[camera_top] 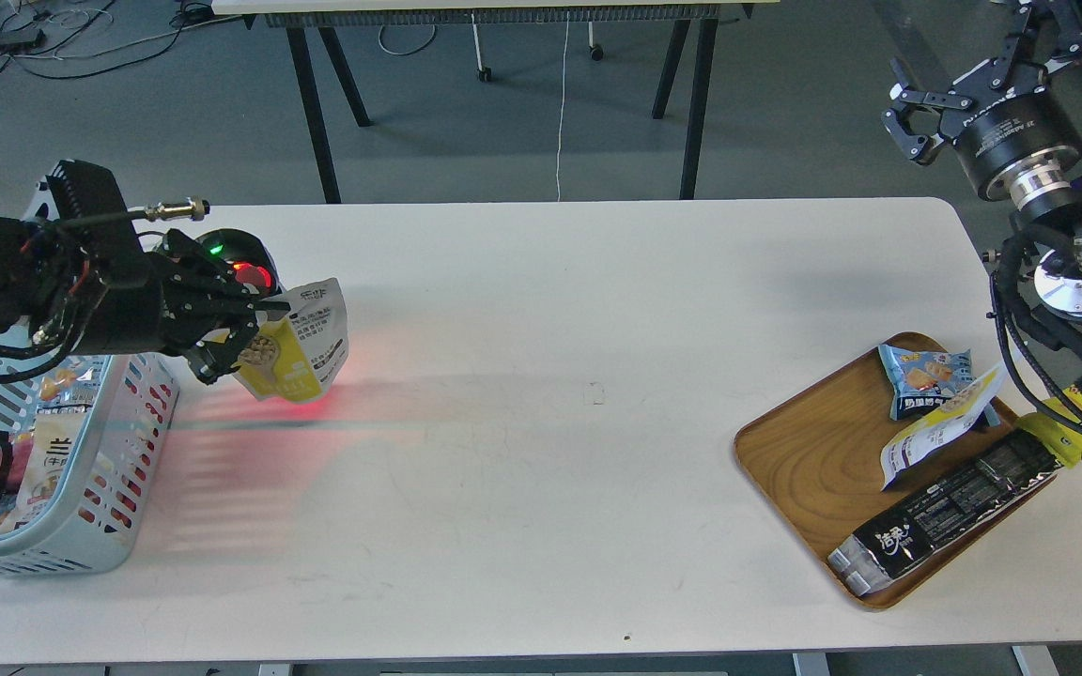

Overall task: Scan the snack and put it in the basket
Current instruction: 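Hold the yellow pouch in front of the scanner with the left gripper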

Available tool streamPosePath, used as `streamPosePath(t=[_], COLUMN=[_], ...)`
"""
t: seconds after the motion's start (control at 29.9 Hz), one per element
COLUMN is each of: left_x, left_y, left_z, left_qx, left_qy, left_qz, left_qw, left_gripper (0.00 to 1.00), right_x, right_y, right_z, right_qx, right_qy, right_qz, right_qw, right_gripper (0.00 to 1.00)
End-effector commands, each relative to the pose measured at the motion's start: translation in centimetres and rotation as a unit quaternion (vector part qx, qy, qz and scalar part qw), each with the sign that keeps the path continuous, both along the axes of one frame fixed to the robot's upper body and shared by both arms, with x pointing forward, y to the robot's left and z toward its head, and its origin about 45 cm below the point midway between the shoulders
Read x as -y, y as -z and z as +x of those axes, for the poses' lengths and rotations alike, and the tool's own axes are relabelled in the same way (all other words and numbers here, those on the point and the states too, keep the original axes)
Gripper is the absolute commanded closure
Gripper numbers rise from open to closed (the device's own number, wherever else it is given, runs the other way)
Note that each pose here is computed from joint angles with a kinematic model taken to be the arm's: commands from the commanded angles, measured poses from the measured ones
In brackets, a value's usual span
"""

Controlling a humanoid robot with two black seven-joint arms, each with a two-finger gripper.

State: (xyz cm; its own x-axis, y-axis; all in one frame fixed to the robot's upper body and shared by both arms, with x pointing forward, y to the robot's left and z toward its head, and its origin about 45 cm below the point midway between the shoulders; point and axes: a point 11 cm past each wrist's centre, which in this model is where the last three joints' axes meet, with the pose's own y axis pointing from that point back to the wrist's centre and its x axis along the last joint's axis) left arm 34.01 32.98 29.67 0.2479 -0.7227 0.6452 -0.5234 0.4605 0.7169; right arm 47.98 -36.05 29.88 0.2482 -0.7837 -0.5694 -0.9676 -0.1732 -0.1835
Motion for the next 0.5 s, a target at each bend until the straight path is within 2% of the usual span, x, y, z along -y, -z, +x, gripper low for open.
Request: streamPosePath(t=[0.0, 0.47], left_x=[0.45, 0.33], left_y=[0.27, 0.93], left_z=[0.52, 1.06], left_qx=[0.001, -0.004], left_qy=[0.000, -0.006], left_qz=[-0.003, -0.002], left_qw=[1.000, 1.000], left_gripper=[0.99, 0.99], right_x=[-0.01, 0.24], right_y=[-0.11, -0.16], right_z=[0.04, -0.02], right_qx=[0.001, 0.001], right_qy=[0.000, 0.002], right_qz=[0.001, 0.000], right_qw=[1.000, 1.000], right_gripper=[0.01, 0.01])
